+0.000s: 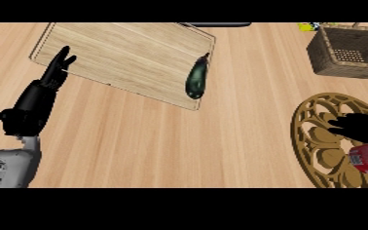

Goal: Pick the can from the placemat and place it in the basket

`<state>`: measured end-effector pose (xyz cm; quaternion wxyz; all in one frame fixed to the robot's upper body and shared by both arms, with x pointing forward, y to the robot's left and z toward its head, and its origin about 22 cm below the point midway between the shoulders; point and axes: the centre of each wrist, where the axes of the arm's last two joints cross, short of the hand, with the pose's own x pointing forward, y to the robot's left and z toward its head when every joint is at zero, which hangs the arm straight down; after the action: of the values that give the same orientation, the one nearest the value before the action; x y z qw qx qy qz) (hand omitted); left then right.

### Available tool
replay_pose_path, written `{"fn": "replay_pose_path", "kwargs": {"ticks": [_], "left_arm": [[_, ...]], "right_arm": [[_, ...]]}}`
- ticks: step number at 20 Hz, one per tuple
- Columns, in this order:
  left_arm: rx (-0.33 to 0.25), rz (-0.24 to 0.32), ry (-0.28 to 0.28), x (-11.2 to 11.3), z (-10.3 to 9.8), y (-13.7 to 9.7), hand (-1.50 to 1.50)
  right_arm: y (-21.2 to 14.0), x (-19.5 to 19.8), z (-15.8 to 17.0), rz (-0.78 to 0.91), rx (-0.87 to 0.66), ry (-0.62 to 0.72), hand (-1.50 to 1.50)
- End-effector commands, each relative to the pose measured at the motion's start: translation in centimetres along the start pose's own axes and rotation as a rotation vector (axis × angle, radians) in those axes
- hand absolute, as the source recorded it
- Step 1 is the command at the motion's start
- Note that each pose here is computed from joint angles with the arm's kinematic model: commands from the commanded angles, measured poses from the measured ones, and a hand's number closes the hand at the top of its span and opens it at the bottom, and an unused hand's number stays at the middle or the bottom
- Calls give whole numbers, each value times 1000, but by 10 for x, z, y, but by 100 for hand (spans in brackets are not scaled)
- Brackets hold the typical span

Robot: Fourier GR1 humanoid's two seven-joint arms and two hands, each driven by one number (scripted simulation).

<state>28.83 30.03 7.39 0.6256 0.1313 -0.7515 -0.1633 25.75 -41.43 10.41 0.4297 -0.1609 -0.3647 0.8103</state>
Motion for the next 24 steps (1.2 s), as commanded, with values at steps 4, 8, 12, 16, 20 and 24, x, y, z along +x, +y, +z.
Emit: {"fn": "replay_pose_path", "kwargs": {"ticks": [4, 8, 12, 16, 20, 24], "left_arm": [[-2, -8, 6, -11, 3, -9, 0], [-3, 1, 3, -10, 4, -3, 0], [7, 9, -13, 6, -12, 6, 0], [-5, 9, 2, -7, 2, -10, 0], [-14, 16, -1, 14, 1, -9, 0], [-21, 4, -22, 5, 2, -9, 0]], "right_arm": [[13, -13, 0, -48, 24, -31, -150], [10, -11, -12, -62, 54, -25, 150], [25, -2, -42, -64, 37, -44, 150], [16, -6, -31, 13, 10, -78, 150], [26, -5, -56, -1, -43, -96, 150], [27, -70, 20, -105, -208, 146, 150]]}}
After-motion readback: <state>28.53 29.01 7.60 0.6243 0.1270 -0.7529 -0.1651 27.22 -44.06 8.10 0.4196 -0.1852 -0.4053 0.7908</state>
